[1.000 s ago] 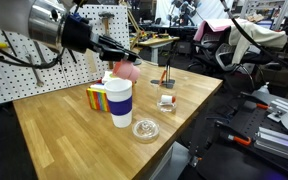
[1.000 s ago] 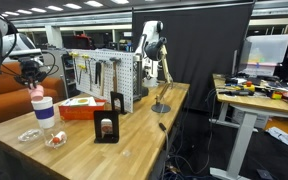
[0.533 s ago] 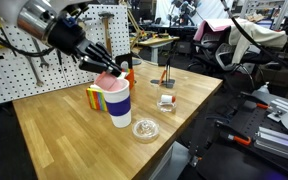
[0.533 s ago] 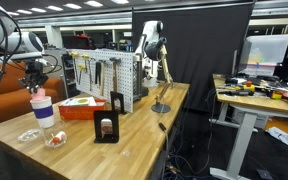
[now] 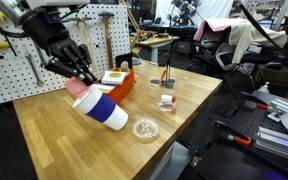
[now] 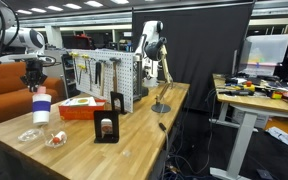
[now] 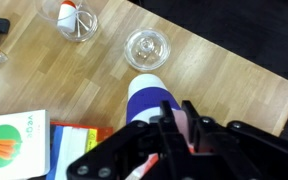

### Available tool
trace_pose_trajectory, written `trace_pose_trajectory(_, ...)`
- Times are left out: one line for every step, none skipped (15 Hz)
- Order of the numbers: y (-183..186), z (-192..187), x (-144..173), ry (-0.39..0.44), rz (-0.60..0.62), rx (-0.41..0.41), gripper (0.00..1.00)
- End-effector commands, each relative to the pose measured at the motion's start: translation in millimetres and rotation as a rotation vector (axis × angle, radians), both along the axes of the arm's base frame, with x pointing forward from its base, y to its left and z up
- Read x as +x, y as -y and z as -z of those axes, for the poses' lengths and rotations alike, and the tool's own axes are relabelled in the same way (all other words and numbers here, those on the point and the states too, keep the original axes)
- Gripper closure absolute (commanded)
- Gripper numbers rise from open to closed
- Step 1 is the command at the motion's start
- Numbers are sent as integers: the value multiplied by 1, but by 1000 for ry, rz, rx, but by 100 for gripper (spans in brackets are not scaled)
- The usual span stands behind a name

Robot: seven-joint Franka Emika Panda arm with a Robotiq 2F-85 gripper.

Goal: Pour the liquid in the pink mug into the white and blue coffee cup

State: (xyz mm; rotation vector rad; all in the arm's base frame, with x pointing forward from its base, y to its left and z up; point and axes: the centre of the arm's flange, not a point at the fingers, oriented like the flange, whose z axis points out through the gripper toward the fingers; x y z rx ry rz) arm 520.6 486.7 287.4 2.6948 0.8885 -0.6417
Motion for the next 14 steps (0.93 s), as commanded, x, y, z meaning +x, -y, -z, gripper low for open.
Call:
trace_pose_trajectory(57, 6, -25, 21, 84, -26, 96)
trace_pose_trajectory(68, 8, -24, 21, 103, -43, 96)
trace_pose_trajectory(79, 10, -24, 14, 121, -61, 96)
trace_pose_trajectory(87, 11, -25, 7, 135, -75, 96)
trace_pose_trajectory(95, 9, -26, 3, 146, -85, 96)
trace_pose_trajectory(100, 11, -28, -1, 154, -97, 96)
trace_pose_trajectory(104, 12, -31, -2, 160, -105, 96)
trace_pose_trajectory(106, 13, -35, -3, 165, -109, 96)
trace_pose_trajectory(106, 13, -39, -1, 172, -105, 96)
trace_pose_trajectory(104, 12, -43, 3, 179, -98, 96)
trace_pose_trajectory(101, 11, -47, 16, 181, -84, 96)
trace_pose_trajectory(96, 8, -50, 34, 185, -63, 96)
trace_pose_trajectory(91, 6, -53, 50, 189, -48, 96)
trace_pose_trajectory(86, 3, -55, 69, 192, -30, 96)
